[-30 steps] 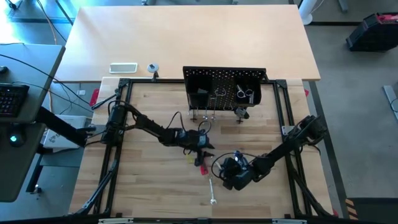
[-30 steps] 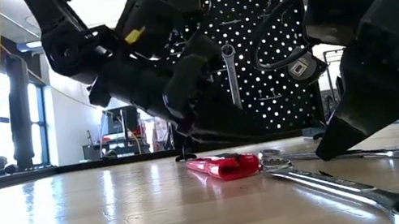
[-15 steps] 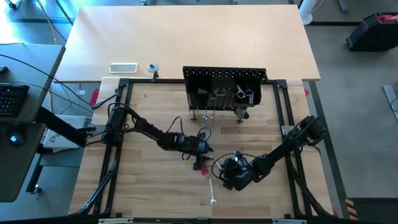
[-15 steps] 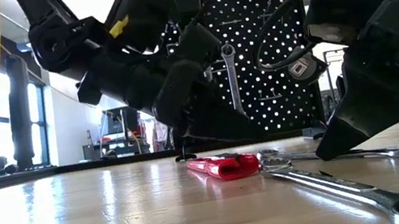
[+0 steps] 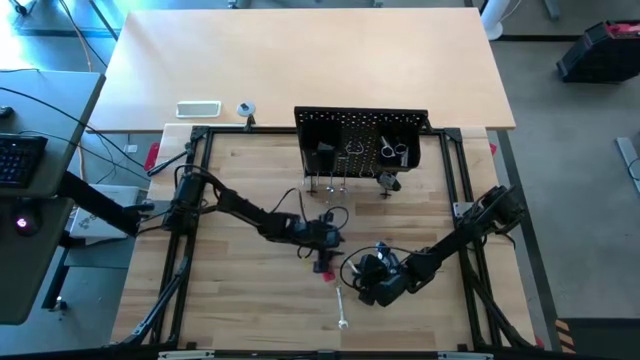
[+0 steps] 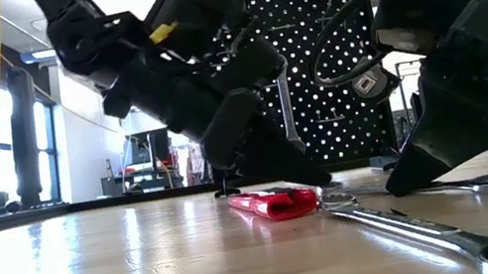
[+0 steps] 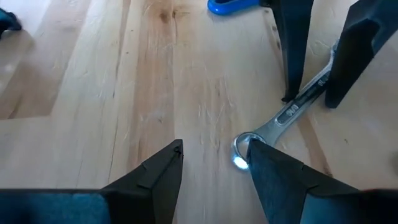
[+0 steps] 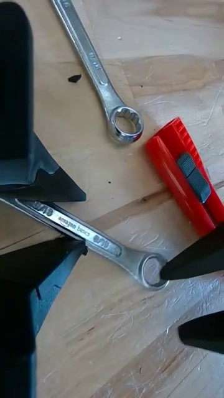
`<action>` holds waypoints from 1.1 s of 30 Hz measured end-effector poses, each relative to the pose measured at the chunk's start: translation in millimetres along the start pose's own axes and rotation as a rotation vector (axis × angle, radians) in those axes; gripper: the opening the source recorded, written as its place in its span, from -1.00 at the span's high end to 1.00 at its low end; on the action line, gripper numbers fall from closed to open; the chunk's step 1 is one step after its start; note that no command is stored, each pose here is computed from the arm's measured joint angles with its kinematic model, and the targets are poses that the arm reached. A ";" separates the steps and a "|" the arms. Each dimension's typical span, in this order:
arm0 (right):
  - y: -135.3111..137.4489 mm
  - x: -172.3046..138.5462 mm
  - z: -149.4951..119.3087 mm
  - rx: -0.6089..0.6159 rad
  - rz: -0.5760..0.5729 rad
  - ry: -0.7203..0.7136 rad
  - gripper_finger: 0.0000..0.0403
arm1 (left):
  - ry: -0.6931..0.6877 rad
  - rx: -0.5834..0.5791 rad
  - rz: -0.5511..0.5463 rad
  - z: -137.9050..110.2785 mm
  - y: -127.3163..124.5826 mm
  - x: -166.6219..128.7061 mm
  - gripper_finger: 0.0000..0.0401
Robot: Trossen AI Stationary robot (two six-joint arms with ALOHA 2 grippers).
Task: Hang tools onto peg board
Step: Hang the wrench on the peg board
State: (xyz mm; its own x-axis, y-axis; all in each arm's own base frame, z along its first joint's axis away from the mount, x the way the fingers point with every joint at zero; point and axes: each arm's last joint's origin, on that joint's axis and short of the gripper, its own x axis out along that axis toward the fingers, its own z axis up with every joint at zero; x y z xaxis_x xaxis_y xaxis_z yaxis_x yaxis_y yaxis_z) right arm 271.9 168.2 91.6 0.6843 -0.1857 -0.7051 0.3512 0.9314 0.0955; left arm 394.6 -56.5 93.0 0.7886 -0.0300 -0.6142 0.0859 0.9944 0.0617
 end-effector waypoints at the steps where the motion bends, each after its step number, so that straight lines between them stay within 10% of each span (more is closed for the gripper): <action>1: 0.0 -0.4 0.3 -0.002 0.002 0.000 0.51 | 0.010 0.003 -0.001 1.3 -0.8 2.7 0.13; 33: -1.6 -13.8 6.3 0.146 0.075 0.142 0.15 | 0.084 -0.035 -0.015 -3.4 -2.6 20.4 0.23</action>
State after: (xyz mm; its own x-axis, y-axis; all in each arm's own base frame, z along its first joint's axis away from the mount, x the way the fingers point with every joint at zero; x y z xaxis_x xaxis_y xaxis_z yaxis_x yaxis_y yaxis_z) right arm 265.9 167.3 105.6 0.6189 -0.0618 -0.7830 0.3982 0.8839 0.2451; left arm 408.4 -59.4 77.6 0.7333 -0.0381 -0.6788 0.0749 0.9969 0.0250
